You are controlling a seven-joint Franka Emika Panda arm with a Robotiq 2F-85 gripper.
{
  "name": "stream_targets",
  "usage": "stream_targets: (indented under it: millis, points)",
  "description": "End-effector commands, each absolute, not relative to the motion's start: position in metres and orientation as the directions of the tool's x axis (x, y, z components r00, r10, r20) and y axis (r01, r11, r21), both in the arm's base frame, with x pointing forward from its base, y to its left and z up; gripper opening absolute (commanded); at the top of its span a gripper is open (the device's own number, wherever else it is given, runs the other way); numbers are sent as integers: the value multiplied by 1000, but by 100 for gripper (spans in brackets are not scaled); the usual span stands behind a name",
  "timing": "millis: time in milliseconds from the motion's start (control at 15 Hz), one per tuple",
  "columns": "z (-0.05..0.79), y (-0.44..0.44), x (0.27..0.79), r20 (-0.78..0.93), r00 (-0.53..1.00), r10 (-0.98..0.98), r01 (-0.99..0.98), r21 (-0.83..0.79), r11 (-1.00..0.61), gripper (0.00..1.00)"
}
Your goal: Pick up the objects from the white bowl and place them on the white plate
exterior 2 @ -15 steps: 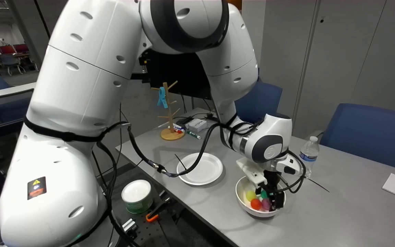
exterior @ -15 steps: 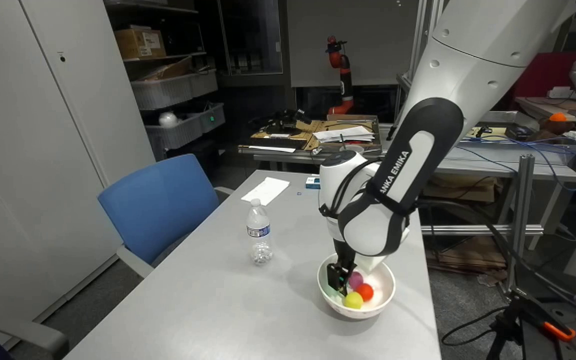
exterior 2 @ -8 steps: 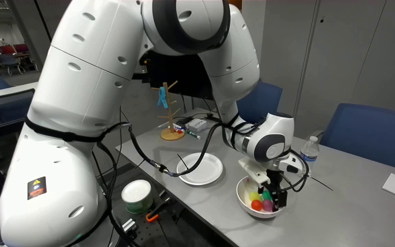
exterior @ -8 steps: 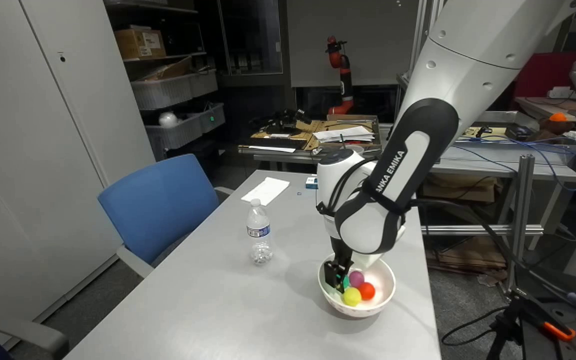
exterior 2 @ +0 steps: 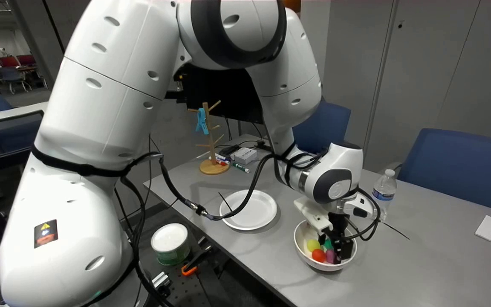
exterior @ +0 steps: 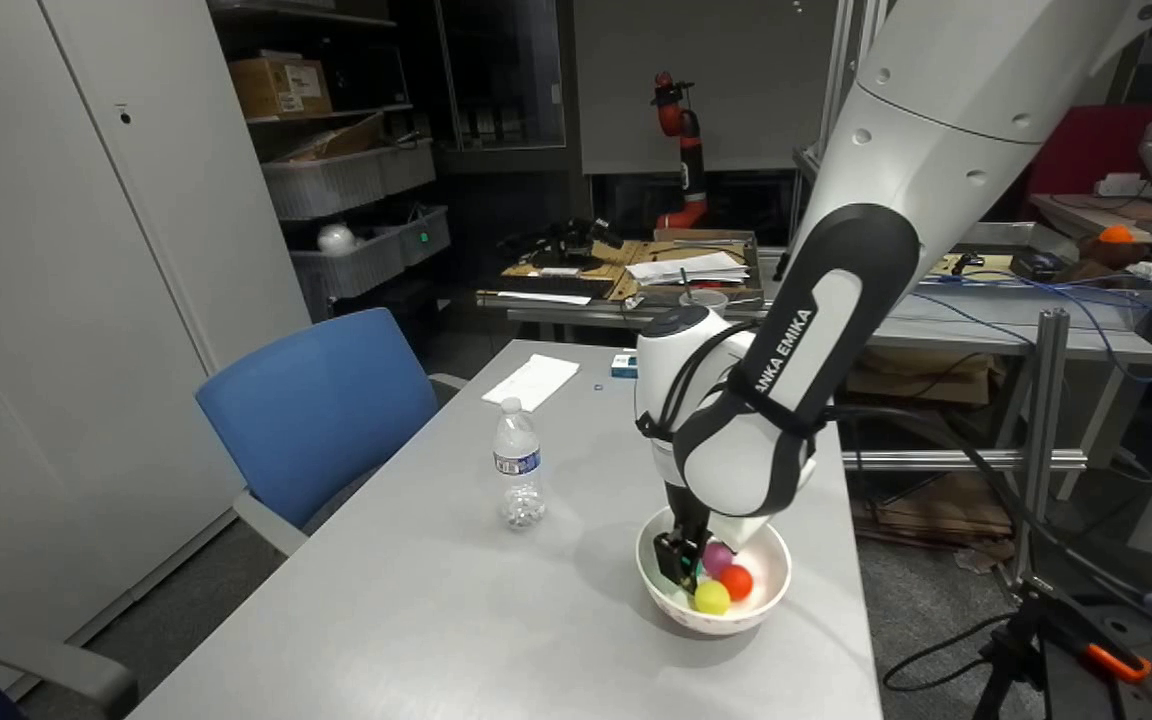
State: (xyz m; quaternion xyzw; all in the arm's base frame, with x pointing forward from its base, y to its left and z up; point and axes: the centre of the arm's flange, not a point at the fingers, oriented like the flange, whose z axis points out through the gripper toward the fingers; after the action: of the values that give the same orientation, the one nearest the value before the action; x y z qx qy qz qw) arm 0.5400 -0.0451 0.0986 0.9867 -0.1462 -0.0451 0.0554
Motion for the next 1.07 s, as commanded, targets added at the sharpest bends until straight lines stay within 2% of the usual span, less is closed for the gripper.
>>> stream_targets:
  millis: [0,200,267,400,467,1000]
  points:
    - [93,-47,537,-75,955,-288,-278,119,-953,56]
    - [92,-46,537,-79,955,-287,-277,119,-953,50]
    - [92,-46,537,-80,955,-287,-277,119,-954,57]
    - [91,-46,538,-81,955,-286,-275,121,-954,60]
    - [90,-46,538,-81,955,-286,-275,121,-954,65]
    - [94,-51,548,-57,958,-281,-271,141,-952,56]
